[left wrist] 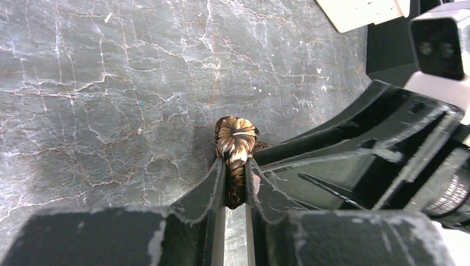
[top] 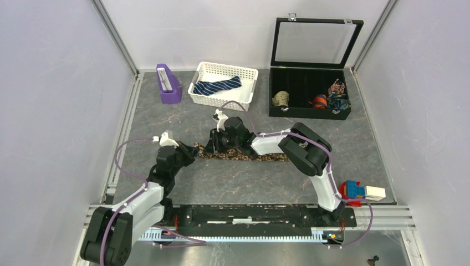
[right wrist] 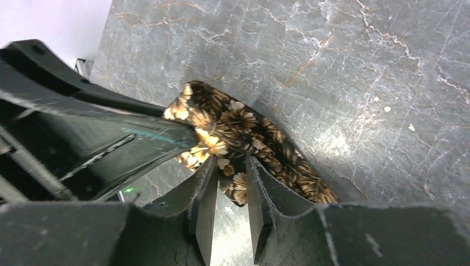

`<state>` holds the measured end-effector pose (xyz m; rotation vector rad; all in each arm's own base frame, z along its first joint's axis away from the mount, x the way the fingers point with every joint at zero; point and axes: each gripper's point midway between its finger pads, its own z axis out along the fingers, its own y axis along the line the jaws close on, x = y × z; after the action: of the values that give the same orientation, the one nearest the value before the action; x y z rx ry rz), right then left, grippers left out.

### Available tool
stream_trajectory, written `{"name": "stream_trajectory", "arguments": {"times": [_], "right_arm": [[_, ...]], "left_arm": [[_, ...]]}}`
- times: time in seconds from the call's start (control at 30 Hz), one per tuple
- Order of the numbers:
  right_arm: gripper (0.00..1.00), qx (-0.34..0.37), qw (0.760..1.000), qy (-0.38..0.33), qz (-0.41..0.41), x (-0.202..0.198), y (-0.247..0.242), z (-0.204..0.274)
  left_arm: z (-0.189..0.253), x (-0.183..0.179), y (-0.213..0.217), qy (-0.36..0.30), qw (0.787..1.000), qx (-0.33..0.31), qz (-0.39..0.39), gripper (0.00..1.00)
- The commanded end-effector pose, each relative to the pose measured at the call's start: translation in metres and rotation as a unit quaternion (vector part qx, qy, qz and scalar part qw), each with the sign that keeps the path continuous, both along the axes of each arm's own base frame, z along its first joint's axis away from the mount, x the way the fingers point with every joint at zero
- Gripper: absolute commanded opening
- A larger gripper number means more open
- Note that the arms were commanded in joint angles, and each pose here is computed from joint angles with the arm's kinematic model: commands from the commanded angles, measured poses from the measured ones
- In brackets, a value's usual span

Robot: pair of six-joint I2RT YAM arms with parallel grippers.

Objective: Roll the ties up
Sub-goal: Roll the tie at the center of the board.

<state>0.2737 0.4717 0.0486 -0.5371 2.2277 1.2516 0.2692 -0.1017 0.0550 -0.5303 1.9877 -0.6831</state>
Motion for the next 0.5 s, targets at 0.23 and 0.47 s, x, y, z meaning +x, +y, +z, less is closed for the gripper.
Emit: {"name": "stream_trajectory", "arguments": {"times": [0.23, 0.47], "right_arm": [[0.32, 0.043, 0.999, -0.005, 0.014, 0.002, 0.031, 0.013], [0.3, 0.056, 0.998, 0.004, 0.023, -0.006, 0.031, 0.011]], "left_arm": [[0.03, 0.007, -0.003, -0.034, 0.998, 0.046, -0.027, 0.02], [0.035, 0.008, -0.019, -0.035, 0.996, 0.063, -0.059, 0.02]]}}
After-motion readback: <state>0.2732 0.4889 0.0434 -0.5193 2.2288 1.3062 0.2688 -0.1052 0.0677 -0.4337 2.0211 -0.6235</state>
